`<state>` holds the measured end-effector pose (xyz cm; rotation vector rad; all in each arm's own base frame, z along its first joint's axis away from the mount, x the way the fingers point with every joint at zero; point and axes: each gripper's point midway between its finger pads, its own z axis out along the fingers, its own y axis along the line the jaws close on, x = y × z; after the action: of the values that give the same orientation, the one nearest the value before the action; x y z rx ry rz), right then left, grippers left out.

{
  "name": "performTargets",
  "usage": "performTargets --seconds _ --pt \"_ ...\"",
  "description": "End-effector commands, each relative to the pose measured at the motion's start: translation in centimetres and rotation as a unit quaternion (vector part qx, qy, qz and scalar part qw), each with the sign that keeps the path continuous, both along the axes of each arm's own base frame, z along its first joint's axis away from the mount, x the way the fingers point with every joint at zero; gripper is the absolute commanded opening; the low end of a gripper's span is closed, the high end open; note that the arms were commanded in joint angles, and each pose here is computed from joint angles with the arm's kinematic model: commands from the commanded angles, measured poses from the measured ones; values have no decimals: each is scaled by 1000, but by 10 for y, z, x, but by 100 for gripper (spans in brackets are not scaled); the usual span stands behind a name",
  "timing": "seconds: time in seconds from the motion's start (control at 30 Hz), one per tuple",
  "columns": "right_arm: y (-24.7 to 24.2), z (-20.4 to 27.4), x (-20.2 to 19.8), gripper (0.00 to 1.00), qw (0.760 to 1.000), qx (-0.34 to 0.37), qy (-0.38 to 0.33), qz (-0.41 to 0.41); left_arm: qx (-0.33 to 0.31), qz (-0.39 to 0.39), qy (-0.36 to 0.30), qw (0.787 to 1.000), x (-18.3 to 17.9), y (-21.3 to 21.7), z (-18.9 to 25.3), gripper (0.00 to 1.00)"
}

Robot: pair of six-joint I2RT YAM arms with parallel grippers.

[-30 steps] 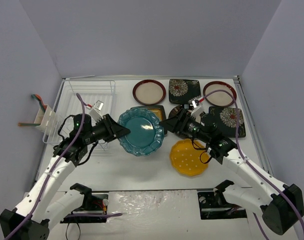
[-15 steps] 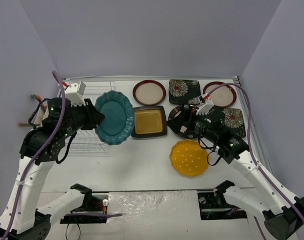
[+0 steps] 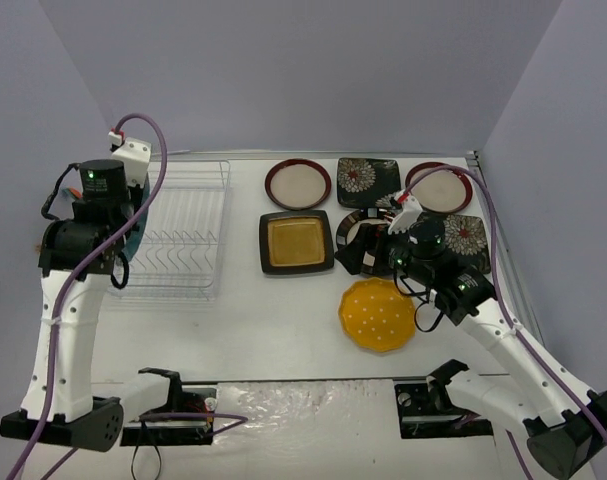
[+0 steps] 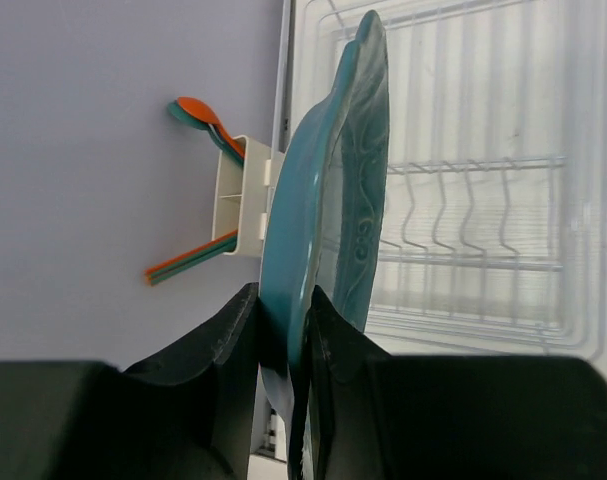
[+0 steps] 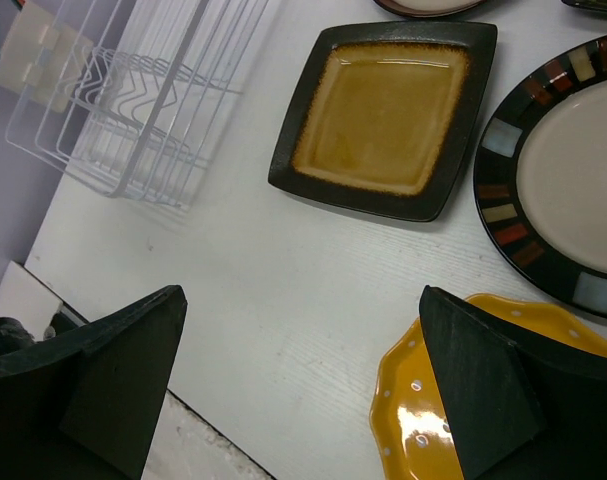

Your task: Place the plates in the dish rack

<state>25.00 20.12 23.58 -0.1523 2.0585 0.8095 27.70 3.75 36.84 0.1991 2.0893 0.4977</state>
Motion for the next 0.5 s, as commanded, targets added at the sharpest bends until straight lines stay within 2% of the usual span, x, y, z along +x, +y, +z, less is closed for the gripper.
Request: performTargets --seconds 0.0,0.23,0.47 --pt "3 20 15 100 999 -15 -47 14 42 7 -107 993 38 35 56 0" --pt "6 7 24 100 998 -39 -40 34 8 6 -119 993 67 76 38 0" --pt "9 5 27 100 997 -48 -42 42 12 15 -100 995 89 106 8 0"
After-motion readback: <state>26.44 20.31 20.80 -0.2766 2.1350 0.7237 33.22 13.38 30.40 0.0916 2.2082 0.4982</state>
